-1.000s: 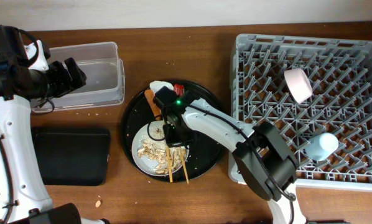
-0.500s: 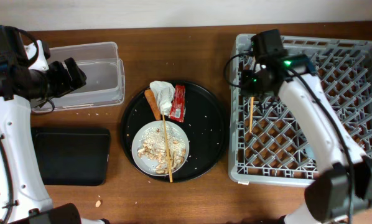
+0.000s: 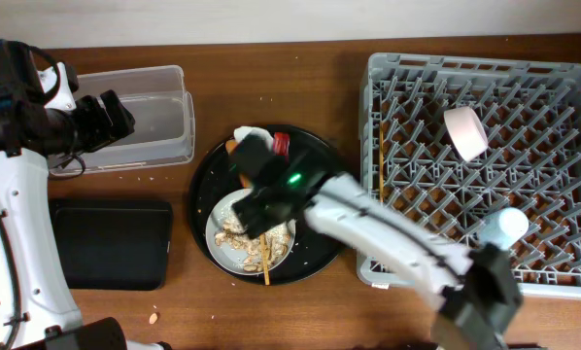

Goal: Sort waste into correct bins and load items into the dishwasher rack
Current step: 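Grasp the second chopstick with the right gripper and place it in the rack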

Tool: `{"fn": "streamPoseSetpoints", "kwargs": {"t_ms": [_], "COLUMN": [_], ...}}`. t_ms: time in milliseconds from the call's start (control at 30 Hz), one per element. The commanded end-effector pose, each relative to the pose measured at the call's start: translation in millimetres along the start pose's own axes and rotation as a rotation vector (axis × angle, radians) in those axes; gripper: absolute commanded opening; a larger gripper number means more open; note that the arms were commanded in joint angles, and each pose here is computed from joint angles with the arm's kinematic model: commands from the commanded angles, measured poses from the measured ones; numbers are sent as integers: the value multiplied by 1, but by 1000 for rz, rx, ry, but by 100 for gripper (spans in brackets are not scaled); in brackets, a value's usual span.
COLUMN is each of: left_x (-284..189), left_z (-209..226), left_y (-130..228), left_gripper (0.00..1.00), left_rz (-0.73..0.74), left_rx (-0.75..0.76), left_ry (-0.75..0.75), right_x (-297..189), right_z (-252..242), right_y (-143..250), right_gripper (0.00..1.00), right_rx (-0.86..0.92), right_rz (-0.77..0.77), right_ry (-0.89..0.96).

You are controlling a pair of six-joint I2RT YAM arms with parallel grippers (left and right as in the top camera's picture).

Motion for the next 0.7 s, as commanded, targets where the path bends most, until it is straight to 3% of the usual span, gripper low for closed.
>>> {"fn": "streamPoseSetpoints", "kwargs": {"t_ms": [0, 67, 133, 167, 333, 400, 433, 533, 667], "left_x": [-11, -11, -11, -11, -11, -11, -11, -11, -11], "left_z": [-1, -1, -1, -1, -1, -1, -1, -1, -1], "left_y": [1, 1, 1, 1, 1, 1, 1, 1, 1], "left_gripper": [100, 99, 99, 99, 99, 99, 99, 99, 99], "left_rz": [-33, -33, -33, -33, -33, -33, -33, -33, -33], "left_rx": [-9, -9, -9, -9, -9, -9, -9, -9, -9], "left_ry": [-3, -3, -3, -3, -3, -3, -3, -3, -3], "right_x": [38, 67, 78, 81, 101, 106, 98, 51, -46], "right_z": [2, -8, -10, -9, -6, -4, -11, -29, -83], "right_y": [2, 4, 1, 1, 9, 11, 6, -13, -29], "right_gripper": [64, 60, 39, 36, 38, 13, 4, 4, 4], "right_rx": [88, 146, 141, 140, 137, 130, 135, 164, 266], "right_rz": [22, 103, 145, 145, 211, 219, 186, 100, -122], "right_ry": [169, 177, 93, 81, 61, 72, 118, 123, 161]}}
Point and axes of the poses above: each gripper's point midway between its finger pads, its own x axis out along the fingers, its own z axis along the line the jaws close on, y = z × x, the point moved 10 cm from there along -x, back along the fingers, and after that the axes turned 1 degree about x, right-handed, at the moved point
